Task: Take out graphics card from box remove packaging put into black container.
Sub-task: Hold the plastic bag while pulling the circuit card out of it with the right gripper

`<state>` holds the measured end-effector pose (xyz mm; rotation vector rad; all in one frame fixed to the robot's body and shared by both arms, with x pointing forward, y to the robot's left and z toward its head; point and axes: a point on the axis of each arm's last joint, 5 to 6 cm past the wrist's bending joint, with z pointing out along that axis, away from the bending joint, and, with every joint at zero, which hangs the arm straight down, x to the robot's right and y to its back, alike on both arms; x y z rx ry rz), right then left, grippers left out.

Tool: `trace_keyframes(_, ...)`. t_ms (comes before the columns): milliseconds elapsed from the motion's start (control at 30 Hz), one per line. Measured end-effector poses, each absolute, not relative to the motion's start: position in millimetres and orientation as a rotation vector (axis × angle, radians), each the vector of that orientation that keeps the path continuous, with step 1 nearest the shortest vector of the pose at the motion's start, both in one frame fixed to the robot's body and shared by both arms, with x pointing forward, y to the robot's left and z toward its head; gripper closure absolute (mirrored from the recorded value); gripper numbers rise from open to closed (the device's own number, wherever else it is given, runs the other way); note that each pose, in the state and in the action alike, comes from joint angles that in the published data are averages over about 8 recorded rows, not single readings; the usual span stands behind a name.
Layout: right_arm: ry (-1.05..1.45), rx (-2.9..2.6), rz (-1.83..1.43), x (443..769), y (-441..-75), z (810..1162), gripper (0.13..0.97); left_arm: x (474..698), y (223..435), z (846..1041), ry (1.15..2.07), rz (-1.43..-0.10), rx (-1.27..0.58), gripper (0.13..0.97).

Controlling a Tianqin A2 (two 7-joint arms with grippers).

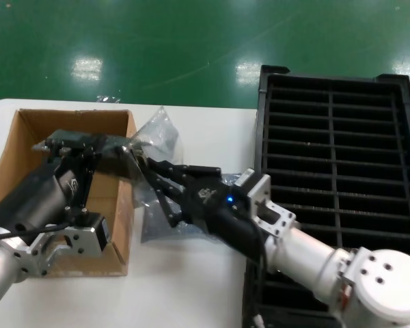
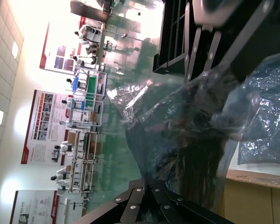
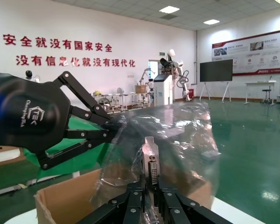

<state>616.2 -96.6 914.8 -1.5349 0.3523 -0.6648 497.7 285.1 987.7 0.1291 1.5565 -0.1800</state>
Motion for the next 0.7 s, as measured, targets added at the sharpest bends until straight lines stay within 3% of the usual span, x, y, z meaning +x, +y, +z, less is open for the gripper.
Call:
trace_keyframes(367, 0.337, -1.556, -0.689, 606.3, -129.2, 911.4, 0.952, 497.7, 285.1, 987.8, 1.556, -0.180, 0.129, 0.958)
trace_keyframes(700, 0.323, -1.553, -0.698, 602.3, -133.0, 913.6, 0.963, 497.7, 285.1, 987.8, 1.556, -0.180, 0.129, 0.958)
